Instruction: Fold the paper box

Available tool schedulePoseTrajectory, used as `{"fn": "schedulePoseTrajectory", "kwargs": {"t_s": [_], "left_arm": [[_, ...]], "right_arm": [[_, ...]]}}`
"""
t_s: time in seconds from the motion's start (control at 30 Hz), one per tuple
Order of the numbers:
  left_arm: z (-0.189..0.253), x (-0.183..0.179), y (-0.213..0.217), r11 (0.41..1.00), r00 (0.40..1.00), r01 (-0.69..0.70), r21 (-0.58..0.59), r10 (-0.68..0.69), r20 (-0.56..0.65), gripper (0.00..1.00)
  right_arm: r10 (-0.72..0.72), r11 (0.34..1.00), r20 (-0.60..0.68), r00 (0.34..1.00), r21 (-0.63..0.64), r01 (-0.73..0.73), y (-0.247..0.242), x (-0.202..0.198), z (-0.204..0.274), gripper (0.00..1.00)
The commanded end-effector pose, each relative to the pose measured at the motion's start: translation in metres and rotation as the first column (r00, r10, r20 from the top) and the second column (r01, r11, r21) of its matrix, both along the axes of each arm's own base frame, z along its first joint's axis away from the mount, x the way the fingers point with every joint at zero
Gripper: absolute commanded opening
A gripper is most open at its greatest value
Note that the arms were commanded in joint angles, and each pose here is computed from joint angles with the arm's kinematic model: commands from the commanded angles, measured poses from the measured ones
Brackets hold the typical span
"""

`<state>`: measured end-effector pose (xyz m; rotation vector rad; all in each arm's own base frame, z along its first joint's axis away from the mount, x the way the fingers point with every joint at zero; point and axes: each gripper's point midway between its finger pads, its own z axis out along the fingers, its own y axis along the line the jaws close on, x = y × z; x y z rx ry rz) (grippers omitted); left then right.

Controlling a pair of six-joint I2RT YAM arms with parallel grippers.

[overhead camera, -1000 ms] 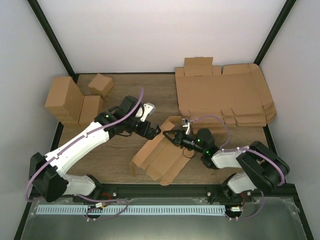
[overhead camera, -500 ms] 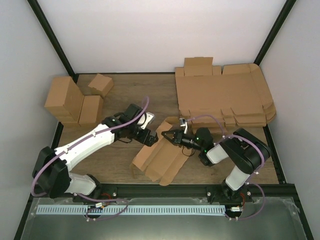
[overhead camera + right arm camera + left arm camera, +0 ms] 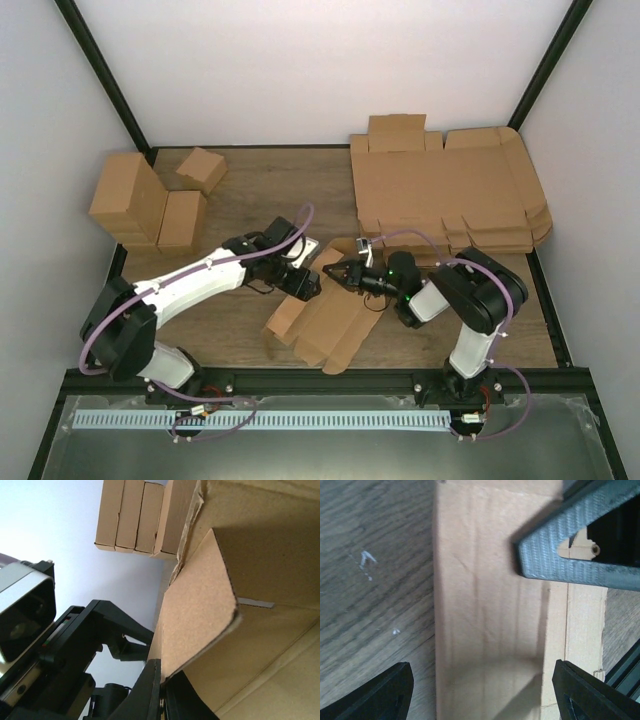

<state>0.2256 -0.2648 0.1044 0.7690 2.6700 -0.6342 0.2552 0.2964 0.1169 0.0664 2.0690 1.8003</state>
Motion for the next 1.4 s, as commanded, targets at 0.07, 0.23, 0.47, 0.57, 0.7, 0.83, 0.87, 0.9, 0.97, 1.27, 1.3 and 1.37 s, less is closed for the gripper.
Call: {"fn": "schedulePoseTrajectory", "kwargs": {"t_s": [0.07, 0.23, 0.47, 0.57, 0.7, 0.83, 0.87, 0.9, 0.97, 1.27, 1.3, 1.37], "left_arm": [[0.002, -0.011, -0.021, 0.999, 0.999, 0.034, -0.033, -0.035, -0.024, 0.79], [-0.001, -0.011, -0.021, 1.0, 0.999, 0.018, 0.013, -0.018, -0.028, 0.72], [-0.006, -0.01, -0.015, 0.991, 1.0, -0.016, 0.13, 0.017, -0.006, 0.64], [-0.005, -0.011, -0.016, 0.987, 1.0, -0.025, 0.159, 0.024, 0.008, 0.62], [-0.004, -0.012, -0.016, 0.978, 0.999, -0.033, 0.206, 0.028, 0.031, 0.59], [-0.008, -0.015, -0.014, 0.965, 0.999, -0.042, 0.259, 0.033, 0.039, 0.53], [-0.009, -0.015, -0.014, 0.961, 0.999, -0.043, 0.272, 0.032, 0.044, 0.53], [-0.01, -0.016, -0.014, 0.957, 0.998, -0.042, 0.286, 0.03, 0.047, 0.52], [-0.011, -0.017, -0.015, 0.951, 0.998, -0.041, 0.305, 0.025, 0.057, 0.51], [-0.013, -0.015, -0.012, 0.935, 0.996, -0.054, 0.351, 0.027, 0.082, 0.48], [-0.013, -0.015, -0.013, 0.935, 0.996, -0.053, 0.351, 0.026, 0.081, 0.48], [-0.014, -0.016, -0.014, 0.933, 0.996, -0.051, 0.356, 0.023, 0.083, 0.48]], "right_arm": [[0.018, 1.0, 0.059, 0.998, 0.019, -0.02, 0.004, 0.006, 0.006, 0.01], [0.007, 1.0, 0.057, 0.998, -0.001, -0.007, 0.001, 0.008, 0.002, 0.01], [-0.007, 1.0, 0.065, 0.998, -0.004, 0.007, -0.002, 0.009, 0.001, 0.01], [-0.007, 1.0, 0.063, 0.998, -0.004, 0.007, -0.002, 0.008, 0.0, 0.01], [-0.009, 1.0, 0.064, 0.998, -0.005, 0.009, -0.003, 0.008, 0.0, 0.01], [-0.014, 1.0, 0.063, 0.998, -0.007, 0.014, -0.004, 0.008, -0.001, 0.04], [-0.014, 1.0, 0.06, 0.998, -0.008, 0.015, -0.004, 0.008, -0.001, 0.05], [-0.015, 1.0, 0.06, 0.998, -0.009, 0.015, -0.004, 0.008, 0.0, 0.07], [-0.014, 1.0, 0.062, 0.998, -0.011, 0.015, -0.004, 0.008, 0.001, 0.1], [-0.056, 0.993, 0.077, 0.995, -0.103, 0.063, -0.014, 0.008, 0.0, 0.32], [-0.07, 0.991, 0.089, 0.994, -0.11, 0.08, -0.017, 0.008, 0.002, 0.35], [-0.09, 0.985, 0.093, 0.992, -0.139, 0.102, -0.023, 0.006, 0.001, 0.4]]}}
